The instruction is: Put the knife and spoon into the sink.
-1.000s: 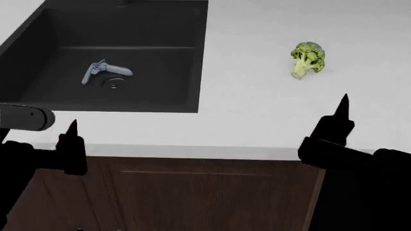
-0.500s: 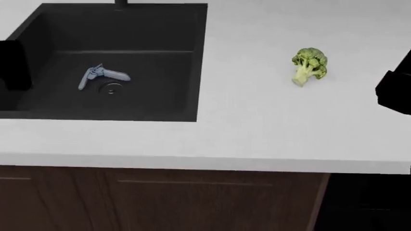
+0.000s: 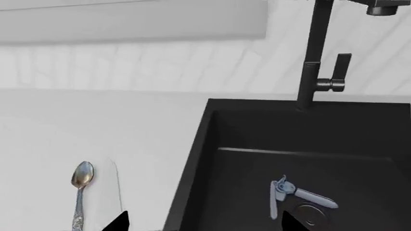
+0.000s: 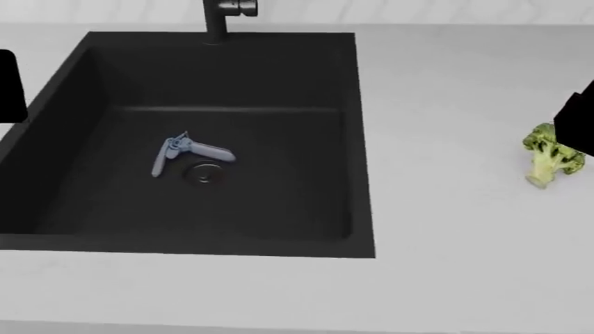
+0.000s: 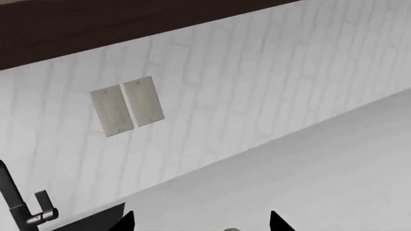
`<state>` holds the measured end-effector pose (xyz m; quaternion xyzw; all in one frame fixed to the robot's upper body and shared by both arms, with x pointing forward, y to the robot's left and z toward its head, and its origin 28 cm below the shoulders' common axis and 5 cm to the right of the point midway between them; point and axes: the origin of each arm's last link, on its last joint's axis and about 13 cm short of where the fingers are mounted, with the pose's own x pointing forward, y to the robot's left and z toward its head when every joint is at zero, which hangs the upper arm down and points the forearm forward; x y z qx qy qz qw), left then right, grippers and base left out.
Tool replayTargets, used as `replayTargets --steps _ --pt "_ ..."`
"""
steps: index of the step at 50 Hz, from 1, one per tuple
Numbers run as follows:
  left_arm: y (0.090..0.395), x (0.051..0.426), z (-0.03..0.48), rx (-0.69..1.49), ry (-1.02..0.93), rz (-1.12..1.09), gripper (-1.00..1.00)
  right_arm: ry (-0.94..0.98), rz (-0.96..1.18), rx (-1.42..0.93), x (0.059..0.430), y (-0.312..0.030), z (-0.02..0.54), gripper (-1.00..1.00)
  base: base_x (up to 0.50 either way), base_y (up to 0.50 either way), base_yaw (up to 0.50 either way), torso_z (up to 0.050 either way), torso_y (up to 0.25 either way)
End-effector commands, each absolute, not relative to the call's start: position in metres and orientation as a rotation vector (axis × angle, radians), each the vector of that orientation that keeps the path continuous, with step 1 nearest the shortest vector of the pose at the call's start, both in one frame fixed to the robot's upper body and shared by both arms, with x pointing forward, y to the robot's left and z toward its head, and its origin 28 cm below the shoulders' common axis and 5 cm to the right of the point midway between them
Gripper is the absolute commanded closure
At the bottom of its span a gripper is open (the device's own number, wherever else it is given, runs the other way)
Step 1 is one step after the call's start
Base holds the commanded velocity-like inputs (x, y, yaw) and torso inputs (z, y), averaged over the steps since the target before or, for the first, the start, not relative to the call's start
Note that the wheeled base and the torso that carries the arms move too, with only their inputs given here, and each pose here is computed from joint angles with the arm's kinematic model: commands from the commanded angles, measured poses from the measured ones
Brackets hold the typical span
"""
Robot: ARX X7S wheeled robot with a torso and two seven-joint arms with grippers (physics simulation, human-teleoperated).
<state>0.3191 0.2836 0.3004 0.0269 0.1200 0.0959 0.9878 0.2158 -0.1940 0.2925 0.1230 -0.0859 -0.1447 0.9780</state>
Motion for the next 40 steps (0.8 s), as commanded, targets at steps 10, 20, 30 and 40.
replayTargets --steps 10,20,30,40 --pt "0.2827 0.3224 0.2954 0.046 0.248 0.185 -1.00 -0.199 -0.281 0.280 0.2156 -0.1941 0.2917 -1.00 0.27 0.48 0.00 0.000 0.000" --pt "0.2810 0.3229 0.2956 0.057 0.244 0.180 -1.00 -0.205 -0.282 0.298 0.2152 -0.1962 0.2896 -1.00 0.43 0.33 0.00 0.000 0.002" --pt "0.2799 0.3234 0.2936 0.064 0.246 0.176 -1.00 -0.186 -0.299 0.311 0.2132 -0.1982 0.2852 -1.00 0.38 0.04 0.00 0.000 0.001" --pt "0.2797 0.3237 0.2925 0.070 0.249 0.171 -1.00 -0.176 -0.301 0.306 0.2130 -0.1970 0.2865 -1.00 0.00 0.00 0.00 0.000 0.000"
